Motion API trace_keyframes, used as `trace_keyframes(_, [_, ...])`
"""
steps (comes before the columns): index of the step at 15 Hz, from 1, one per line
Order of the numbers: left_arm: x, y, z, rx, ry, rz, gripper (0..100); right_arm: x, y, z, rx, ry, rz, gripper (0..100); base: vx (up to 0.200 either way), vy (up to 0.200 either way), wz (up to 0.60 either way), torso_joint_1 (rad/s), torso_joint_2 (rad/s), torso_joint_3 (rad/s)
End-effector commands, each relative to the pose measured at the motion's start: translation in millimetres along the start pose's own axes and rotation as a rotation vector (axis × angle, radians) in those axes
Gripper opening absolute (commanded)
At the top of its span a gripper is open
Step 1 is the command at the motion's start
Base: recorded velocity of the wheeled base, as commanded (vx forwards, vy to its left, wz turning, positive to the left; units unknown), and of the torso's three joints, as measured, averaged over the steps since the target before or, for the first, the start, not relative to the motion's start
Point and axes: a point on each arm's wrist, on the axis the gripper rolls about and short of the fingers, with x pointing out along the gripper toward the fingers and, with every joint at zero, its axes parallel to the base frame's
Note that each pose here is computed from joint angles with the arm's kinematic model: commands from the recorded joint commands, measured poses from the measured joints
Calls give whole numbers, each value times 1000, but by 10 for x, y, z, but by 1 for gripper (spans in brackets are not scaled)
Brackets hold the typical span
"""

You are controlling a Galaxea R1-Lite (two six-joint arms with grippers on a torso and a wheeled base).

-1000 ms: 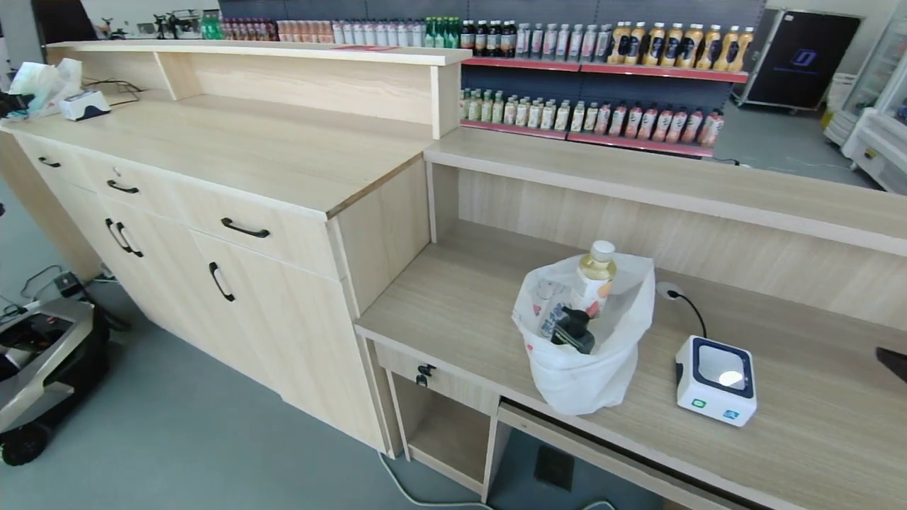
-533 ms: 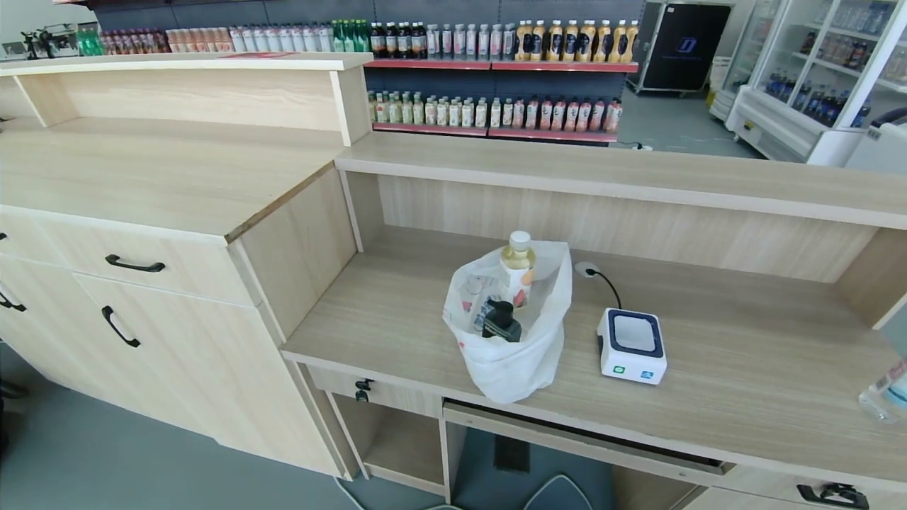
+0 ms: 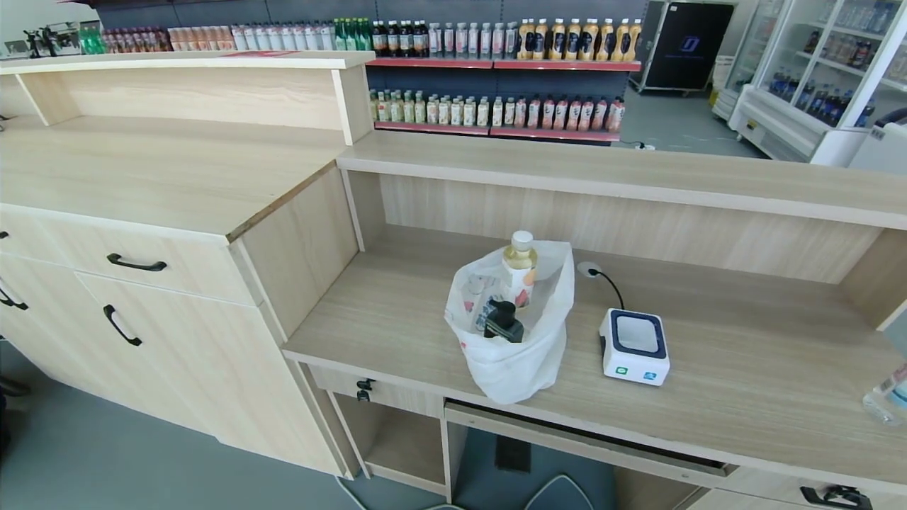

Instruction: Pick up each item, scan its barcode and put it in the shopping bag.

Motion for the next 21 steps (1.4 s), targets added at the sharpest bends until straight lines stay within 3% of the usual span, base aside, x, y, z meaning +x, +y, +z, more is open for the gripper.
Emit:
trace_keyframes(1, [0, 0, 0, 0, 0, 0, 100, 115, -40, -241, 24, 73, 13, 100, 0, 0, 0, 0, 0, 0])
trace_keyframes(7, [0, 0, 0, 0, 0, 0, 100, 335, -147, -379, -15, 21, 24, 100, 0, 0, 0, 0, 0, 0])
trace_keyframes(12, [0, 0, 0, 0, 0, 0, 100, 420, -104, -468, -26, -1, 115, 100, 0, 0, 0, 0, 0, 0])
trace_keyframes(21, [0, 0, 0, 0, 0, 0, 100, 637, -59, -467, -66, -47, 138, 100, 0, 0, 0, 0, 0, 0])
